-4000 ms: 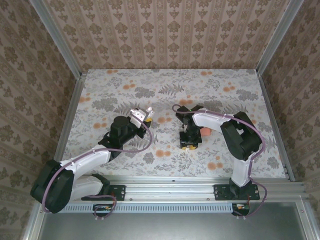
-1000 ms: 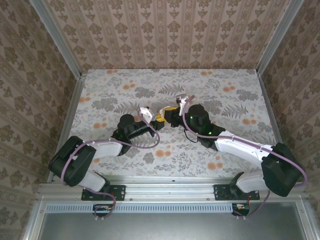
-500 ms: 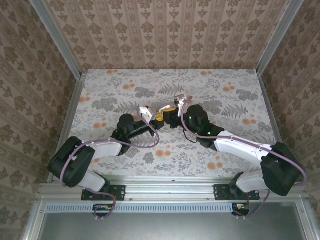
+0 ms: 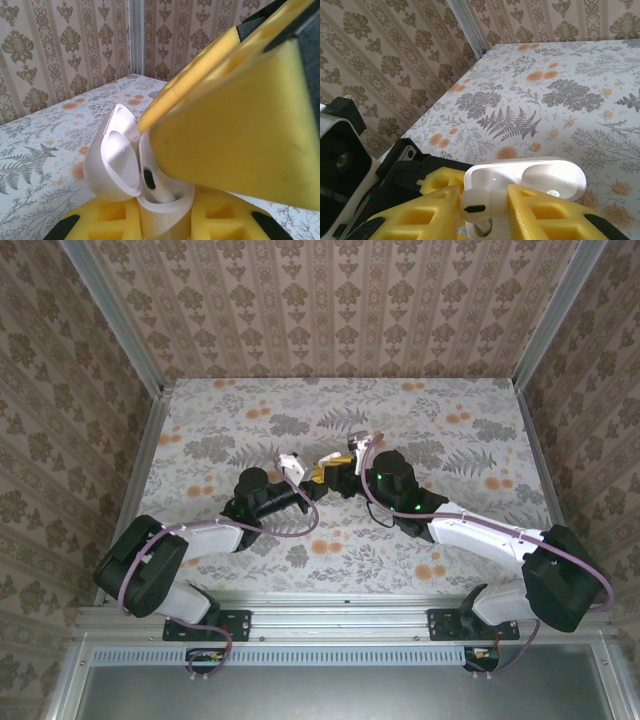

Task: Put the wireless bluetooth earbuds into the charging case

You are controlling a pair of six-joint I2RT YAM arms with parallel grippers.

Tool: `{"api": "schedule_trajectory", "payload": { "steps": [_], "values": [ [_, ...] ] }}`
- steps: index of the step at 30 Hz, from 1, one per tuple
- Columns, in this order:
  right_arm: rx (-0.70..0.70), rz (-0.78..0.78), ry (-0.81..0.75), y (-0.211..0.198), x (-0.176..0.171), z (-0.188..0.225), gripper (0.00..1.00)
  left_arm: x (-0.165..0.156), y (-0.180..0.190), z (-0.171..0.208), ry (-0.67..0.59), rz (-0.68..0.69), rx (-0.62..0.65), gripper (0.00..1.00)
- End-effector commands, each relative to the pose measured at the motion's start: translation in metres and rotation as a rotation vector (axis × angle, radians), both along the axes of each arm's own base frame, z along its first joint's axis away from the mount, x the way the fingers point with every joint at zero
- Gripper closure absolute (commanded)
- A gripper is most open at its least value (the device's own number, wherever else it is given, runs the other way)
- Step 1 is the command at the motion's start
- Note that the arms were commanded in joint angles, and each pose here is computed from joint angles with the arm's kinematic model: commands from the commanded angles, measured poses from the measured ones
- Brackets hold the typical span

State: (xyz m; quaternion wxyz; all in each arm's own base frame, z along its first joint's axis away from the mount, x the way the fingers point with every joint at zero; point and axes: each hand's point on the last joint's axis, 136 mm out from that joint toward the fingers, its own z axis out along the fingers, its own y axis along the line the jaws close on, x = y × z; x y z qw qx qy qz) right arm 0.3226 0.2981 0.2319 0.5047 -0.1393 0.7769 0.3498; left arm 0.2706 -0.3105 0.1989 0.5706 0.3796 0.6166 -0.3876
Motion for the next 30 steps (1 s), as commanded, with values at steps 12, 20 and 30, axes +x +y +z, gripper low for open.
{"api": "schedule_trajectory", "payload": {
  "steps": [12, 20, 30],
  "values": [
    [0.003, -0.037, -0.069, -0.015, -0.007, 0.035, 0.61, -0.005, -0.003, 0.040, -0.079, -0.020, -0.079, 0.96],
    [-0.006, -0.018, -0.109, -0.025, -0.016, 0.059, 0.55, -0.008, -0.004, 0.037, -0.073, -0.043, -0.072, 0.96],
    [-0.068, -0.016, -0.113, -0.052, -0.015, 0.060, 0.39, -0.016, -0.004, 0.038, -0.061, -0.092, -0.052, 0.96]
  ]
}}
